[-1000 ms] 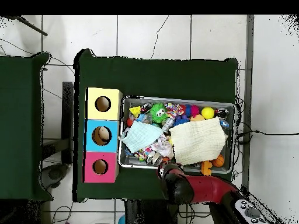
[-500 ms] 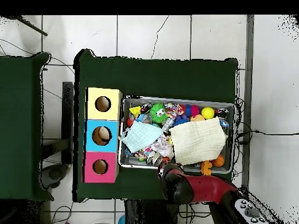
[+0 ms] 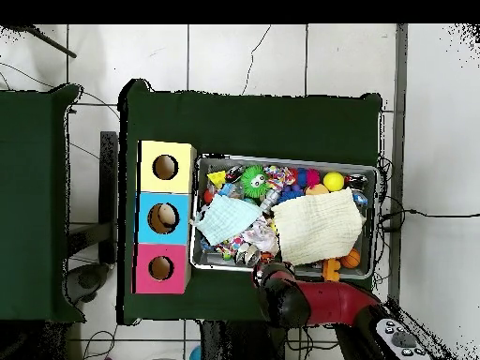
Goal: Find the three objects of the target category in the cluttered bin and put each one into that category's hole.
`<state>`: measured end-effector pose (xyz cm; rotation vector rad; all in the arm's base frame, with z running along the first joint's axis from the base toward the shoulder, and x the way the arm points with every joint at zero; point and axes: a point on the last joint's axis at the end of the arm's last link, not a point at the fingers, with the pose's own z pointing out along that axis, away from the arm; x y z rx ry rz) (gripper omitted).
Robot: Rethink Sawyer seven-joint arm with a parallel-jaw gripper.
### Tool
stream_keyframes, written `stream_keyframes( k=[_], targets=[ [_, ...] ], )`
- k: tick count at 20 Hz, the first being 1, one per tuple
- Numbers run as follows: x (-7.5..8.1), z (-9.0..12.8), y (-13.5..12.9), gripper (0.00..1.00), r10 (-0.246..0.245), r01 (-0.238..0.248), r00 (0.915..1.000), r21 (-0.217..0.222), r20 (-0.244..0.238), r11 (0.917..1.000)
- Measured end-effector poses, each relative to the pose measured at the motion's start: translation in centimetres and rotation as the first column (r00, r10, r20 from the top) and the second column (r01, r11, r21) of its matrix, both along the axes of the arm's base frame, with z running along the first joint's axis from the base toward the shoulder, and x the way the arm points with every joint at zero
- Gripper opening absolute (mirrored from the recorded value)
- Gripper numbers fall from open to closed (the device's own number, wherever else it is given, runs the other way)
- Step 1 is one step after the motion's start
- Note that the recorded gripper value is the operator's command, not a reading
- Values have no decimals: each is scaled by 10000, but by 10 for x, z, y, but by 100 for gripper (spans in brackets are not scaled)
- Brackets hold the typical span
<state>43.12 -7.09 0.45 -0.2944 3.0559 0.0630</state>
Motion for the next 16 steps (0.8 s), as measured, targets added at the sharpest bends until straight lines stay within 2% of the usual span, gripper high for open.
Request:
stream_keyframes(
  k=[16],
  targets=[
    [1,-13,3,100,-14,14,10000,149,31,9999]
  ],
)
